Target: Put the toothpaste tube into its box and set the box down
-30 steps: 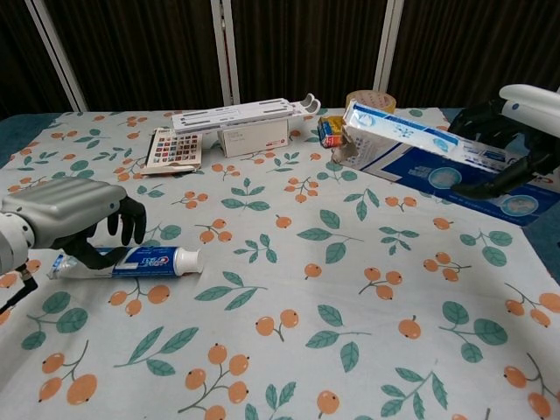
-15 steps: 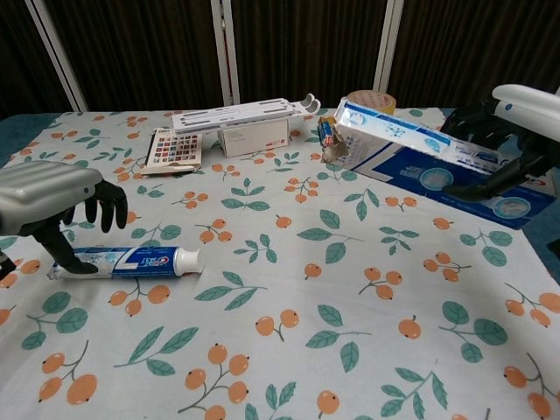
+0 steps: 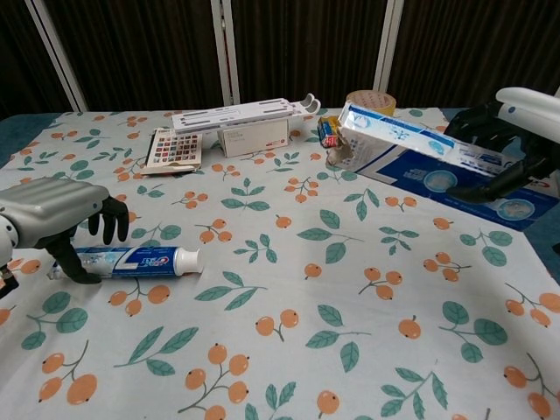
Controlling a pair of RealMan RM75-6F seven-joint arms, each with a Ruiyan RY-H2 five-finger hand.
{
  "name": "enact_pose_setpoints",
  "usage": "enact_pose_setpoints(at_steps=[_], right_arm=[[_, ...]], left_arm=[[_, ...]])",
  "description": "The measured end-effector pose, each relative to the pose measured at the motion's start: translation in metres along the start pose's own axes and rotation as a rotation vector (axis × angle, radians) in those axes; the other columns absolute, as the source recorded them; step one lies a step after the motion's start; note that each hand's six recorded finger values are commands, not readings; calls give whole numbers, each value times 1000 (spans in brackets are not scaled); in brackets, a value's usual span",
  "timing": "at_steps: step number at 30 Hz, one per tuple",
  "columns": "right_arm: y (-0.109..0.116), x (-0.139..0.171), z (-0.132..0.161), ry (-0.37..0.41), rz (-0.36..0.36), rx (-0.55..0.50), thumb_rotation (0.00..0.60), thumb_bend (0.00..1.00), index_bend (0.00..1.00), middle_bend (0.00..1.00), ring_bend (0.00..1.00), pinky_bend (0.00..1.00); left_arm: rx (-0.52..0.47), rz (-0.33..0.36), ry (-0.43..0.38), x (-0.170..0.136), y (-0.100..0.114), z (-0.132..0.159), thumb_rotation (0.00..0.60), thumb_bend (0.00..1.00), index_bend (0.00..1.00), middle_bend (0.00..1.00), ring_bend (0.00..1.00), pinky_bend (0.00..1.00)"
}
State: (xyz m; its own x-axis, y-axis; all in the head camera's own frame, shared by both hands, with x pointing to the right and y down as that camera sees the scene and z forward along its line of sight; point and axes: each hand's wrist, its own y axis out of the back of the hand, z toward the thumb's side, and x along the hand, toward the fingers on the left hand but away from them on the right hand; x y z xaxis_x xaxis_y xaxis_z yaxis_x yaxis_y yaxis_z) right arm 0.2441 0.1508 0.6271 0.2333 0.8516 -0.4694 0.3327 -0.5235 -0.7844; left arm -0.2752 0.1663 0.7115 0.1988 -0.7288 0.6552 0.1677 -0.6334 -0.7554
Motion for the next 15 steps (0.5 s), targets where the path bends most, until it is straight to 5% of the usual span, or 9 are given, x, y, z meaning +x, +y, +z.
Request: enact_pose_setpoints(at_steps=[7, 15], right_arm=[[3, 1, -1, -1, -7, 2, 600, 351, 473, 503, 454, 390], [10, 5, -5, -9, -25, -23, 600, 355, 473, 503, 454, 390]], left_arm=[[3, -5, -3, 2, -7, 3, 600, 474, 668, 717, 646, 683], [25, 100, -36, 4, 18, 5, 600, 516, 695, 742, 667, 699]])
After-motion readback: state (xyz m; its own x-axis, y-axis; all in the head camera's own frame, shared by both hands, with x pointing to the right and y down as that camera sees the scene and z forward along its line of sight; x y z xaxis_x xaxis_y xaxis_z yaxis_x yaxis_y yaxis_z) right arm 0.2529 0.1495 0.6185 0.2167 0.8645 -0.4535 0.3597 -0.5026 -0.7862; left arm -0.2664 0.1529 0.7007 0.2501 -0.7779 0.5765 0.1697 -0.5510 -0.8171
